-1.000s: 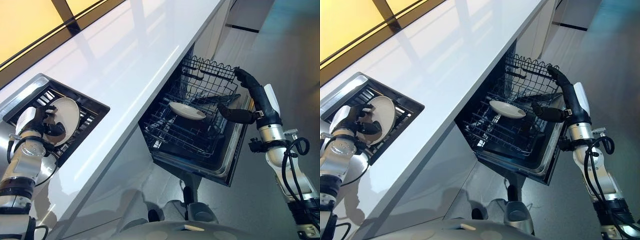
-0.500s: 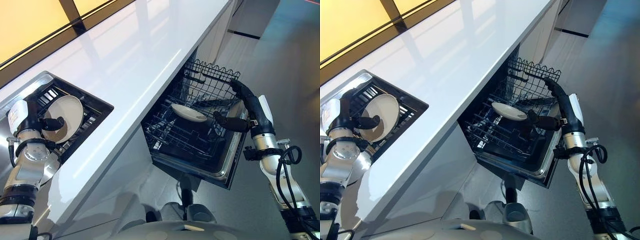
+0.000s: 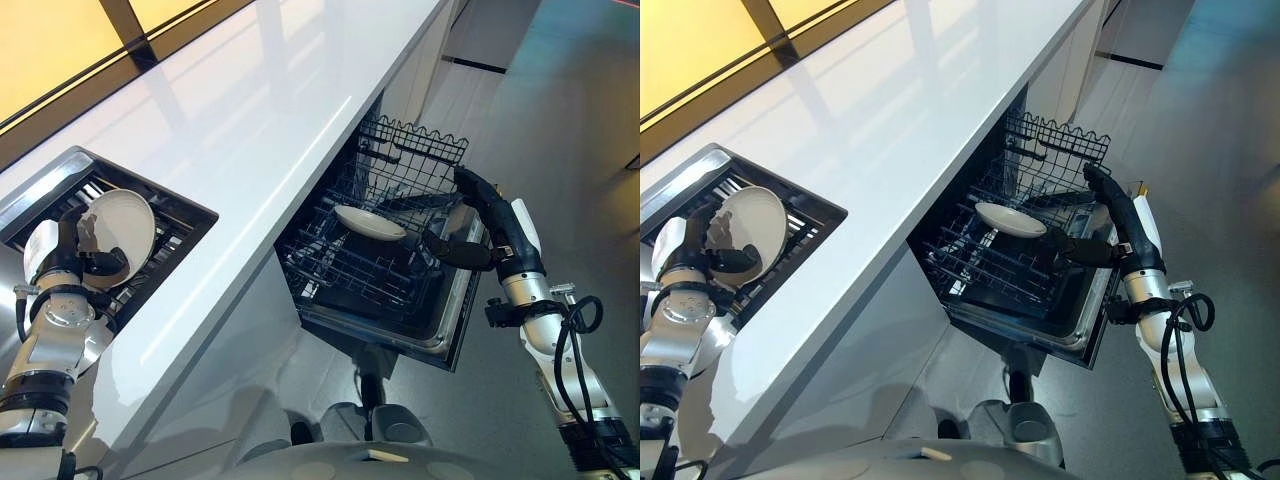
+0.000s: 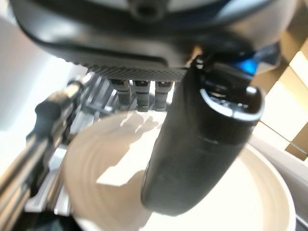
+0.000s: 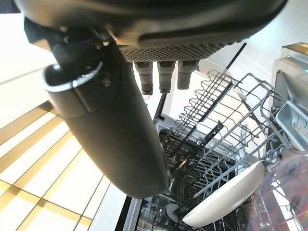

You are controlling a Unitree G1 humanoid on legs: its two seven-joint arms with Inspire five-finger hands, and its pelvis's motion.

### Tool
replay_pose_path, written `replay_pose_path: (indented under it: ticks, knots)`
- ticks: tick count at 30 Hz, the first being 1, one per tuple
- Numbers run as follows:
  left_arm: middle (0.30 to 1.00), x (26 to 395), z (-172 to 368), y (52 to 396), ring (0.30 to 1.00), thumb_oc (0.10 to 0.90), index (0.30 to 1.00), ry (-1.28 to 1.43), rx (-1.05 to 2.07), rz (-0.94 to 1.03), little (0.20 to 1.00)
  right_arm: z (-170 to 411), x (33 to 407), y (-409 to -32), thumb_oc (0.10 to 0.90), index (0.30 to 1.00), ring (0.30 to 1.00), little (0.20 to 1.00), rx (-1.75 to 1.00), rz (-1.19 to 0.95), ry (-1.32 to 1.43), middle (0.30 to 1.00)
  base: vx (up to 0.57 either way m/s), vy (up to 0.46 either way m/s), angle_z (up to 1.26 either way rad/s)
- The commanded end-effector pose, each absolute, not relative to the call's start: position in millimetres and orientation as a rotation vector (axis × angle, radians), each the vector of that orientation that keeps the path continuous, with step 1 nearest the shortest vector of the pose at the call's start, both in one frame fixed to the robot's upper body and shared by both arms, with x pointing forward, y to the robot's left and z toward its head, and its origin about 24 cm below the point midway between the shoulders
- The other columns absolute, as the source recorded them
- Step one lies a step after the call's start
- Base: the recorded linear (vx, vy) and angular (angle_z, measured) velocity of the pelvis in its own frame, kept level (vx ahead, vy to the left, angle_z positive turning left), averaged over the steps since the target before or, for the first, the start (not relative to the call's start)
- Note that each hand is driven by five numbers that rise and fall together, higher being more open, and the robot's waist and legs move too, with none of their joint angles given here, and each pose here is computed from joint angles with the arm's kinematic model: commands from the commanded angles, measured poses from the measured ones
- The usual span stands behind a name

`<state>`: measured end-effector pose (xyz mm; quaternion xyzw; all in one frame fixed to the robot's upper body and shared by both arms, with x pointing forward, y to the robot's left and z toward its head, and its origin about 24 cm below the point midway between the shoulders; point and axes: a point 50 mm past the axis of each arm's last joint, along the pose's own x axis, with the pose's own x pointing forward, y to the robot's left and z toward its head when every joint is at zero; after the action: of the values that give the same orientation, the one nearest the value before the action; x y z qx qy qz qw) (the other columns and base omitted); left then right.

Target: Pick up plates and place into dishwasher.

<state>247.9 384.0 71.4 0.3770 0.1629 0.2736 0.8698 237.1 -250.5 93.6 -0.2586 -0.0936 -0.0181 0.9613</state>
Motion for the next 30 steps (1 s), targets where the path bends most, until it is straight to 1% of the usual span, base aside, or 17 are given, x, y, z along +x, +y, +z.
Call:
replay_pose_path:
  ticks: [1,6,9,10,11,12,13,19,24,25,26,27,29,30]
  knots:
    - [0.900,272.7,126.2,390.4,0.900,0.800,0.900,0.133,0.751,0.639,0.900,172.5,243.7,-247.9,0.800,0.900,0.900,0.900,-0.555,-0.071,-0.586,0.900,0.03,0.078,-0.05]
    - [0.900,276.6,125.4,391.3,0.900,0.800,0.900,0.130,0.674,0.662,0.900,176.4,243.9,-251.2,0.800,0.900,0.900,0.900,-0.585,-0.076,-0.595,0.900,0.02,0.070,-0.07]
    - [0.900,279.9,120.6,389.8,0.900,0.800,0.900,0.170,0.634,0.631,0.900,179.3,244.7,-251.7,0.800,0.900,0.900,0.900,-0.598,-0.077,-0.599,0.900,0.00,0.041,-0.06]
    - [0.900,281.4,117.0,388.4,0.900,0.800,0.900,0.202,0.610,0.585,0.900,180.9,245.0,-252.3,0.800,0.900,0.900,0.900,-0.603,-0.083,-0.601,0.900,-0.02,0.027,-0.04]
    - [0.592,282.5,116.9,387.8,0.592,0.440,0.592,0.208,0.585,0.563,0.540,182.8,245.3,-252.9,0.800,0.900,0.900,0.900,-0.606,-0.086,-0.603,0.900,0.00,0.000,0.00]
    - [0.328,283.5,116.6,387.2,0.328,0.133,0.328,0.212,0.571,0.544,0.233,184.1,245.5,-253.3,0.800,0.900,0.900,0.900,-0.610,-0.089,-0.606,0.900,0.00,0.000,0.00]
    - [0.300,284.5,116.0,385.7,0.300,0.100,0.300,0.211,0.528,0.507,0.200,184.6,245.6,-254.0,0.800,0.900,0.900,0.900,-0.611,-0.093,-0.607,0.900,0.00,0.000,0.00]
    - [0.300,285.8,123.0,381.5,0.300,0.100,0.300,0.129,0.401,0.475,0.200,185.8,245.9,-253.9,0.800,0.900,0.900,0.900,-0.602,-0.100,-0.615,0.900,-0.04,-0.011,0.00]
    - [0.300,282.1,127.8,385.4,0.300,0.100,0.300,0.083,0.461,0.559,0.200,182.7,247.2,-252.5,0.800,0.900,0.900,0.900,-0.595,-0.094,-0.611,0.900,-0.02,-0.016,0.04]
    - [0.359,281.1,130.4,386.8,0.359,0.169,0.359,0.067,0.466,0.585,0.269,182.1,247.7,-251.6,0.800,0.900,0.900,0.900,-0.595,-0.092,-0.609,0.900,-0.01,-0.026,0.07]
    - [0.378,279.7,134.8,389.1,0.378,0.191,0.378,0.037,0.483,0.638,0.291,181.2,248.3,-250.6,0.800,0.900,0.900,0.900,-0.594,-0.090,-0.606,0.900,-0.02,-0.036,0.06]
    - [0.354,277.1,140.5,392.5,0.354,0.163,0.354,0.000,0.516,0.706,0.263,180.2,248.5,-250.6,0.800,0.900,0.900,0.900,-0.589,-0.086,-0.602,0.900,-0.02,-0.040,0.02]
    - [0.354,274.5,149.6,394.6,0.354,0.163,0.354,-0.070,0.559,0.778,0.263,176.4,249.5,-248.7,0.800,0.900,0.900,0.900,-0.582,-0.084,-0.592,0.900,-0.01,-0.036,0.01]
    - [0.432,273.2,155.5,394.8,0.432,0.254,0.432,-0.107,0.579,0.813,0.354,175.0,249.5,-248.1,0.800,0.900,0.900,0.900,-0.578,-0.083,-0.589,0.900,-0.01,-0.048,0.03]
